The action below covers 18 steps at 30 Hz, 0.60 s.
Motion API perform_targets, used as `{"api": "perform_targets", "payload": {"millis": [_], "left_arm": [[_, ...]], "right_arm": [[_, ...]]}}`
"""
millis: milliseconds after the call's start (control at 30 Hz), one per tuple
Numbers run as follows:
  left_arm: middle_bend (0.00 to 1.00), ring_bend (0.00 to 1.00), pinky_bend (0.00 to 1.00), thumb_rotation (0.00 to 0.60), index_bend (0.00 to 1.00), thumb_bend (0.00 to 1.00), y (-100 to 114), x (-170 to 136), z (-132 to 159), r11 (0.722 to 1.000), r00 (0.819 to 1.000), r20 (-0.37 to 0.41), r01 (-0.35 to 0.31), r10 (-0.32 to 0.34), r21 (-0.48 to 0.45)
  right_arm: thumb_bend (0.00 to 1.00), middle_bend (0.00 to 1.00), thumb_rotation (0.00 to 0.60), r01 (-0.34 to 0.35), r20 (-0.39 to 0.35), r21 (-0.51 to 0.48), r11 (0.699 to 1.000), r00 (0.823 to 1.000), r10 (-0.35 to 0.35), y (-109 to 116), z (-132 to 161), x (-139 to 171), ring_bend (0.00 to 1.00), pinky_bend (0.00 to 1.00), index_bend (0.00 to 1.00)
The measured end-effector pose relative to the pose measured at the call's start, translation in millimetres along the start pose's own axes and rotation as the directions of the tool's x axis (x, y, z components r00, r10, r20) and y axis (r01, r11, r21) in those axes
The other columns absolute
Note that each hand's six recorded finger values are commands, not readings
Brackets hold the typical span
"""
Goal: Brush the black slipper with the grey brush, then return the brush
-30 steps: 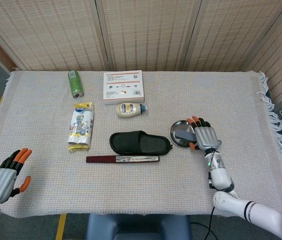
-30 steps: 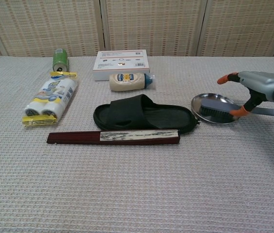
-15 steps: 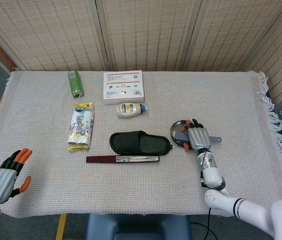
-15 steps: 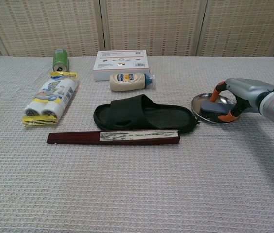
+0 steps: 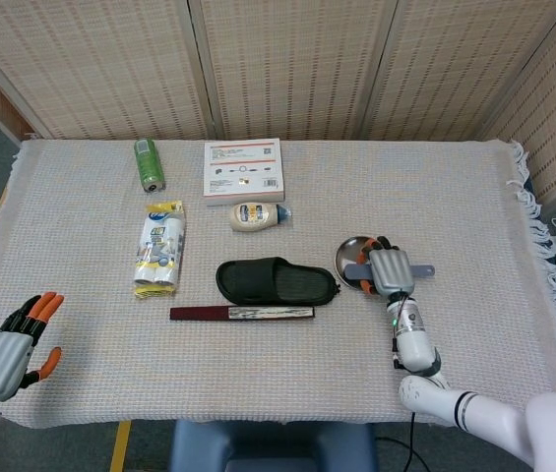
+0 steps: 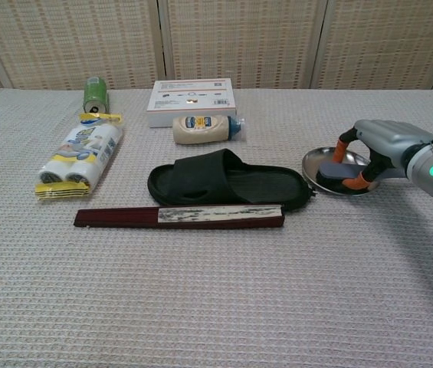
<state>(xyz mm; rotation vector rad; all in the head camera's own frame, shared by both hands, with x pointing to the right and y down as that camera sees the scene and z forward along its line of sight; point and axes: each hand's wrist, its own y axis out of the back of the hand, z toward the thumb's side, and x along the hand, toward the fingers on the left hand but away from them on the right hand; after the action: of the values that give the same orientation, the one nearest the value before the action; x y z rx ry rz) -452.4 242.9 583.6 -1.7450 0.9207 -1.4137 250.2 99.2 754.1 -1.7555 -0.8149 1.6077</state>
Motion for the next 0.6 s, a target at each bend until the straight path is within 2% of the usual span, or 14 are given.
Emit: {"api": "perform_targets", "payload": {"millis": [100,167,333,600], "left_arm": [[0.0,0.0,0.17,0.6,0.0,0.46,0.2,-0.1,-0.2,1.0,1.0,0.0,-0.001,0.001,0.0],[0.0,0.0,0.17,0.6,0.0,0.46,0.3,0.0,-0.2,1.0,1.0,0.0,-0.001,0.001,0.0],[0.0,0.0,0.17,0.6,0.0,0.46,0.5,-0.5,0.3,1.0,1.0,0.002,-0.001,0.001,-0.001],[0.0,0.0,0.17,0.6,0.0,0.46,0.3,-0.7,0.3,1.0,1.0,0.001,0.0,0.0,-0.003]], "right_arm": [[0.2,0.43,0.6,0.014,-0.008,0.009,1.0,1.0,-0.014,0.7,1.6,0.1,0.34,0.54,0.7],[0.2,0.47,0.6,0.024,-0.013,0.02,1.0,1.0,-0.023,0.6,2.2,0.1,0.4,0.6,0.76],[0.22,0.53,0.6,0.05,-0.019,0.036,0.998,0.999,-0.05,1.6,3.4,0.0,0.46,0.71,0.84],[0.27,0.6,0.6,0.094,-0.054,0.04,0.995,0.994,-0.092,13.5,11.0,0.2,0.52,0.78,0.92]]}}
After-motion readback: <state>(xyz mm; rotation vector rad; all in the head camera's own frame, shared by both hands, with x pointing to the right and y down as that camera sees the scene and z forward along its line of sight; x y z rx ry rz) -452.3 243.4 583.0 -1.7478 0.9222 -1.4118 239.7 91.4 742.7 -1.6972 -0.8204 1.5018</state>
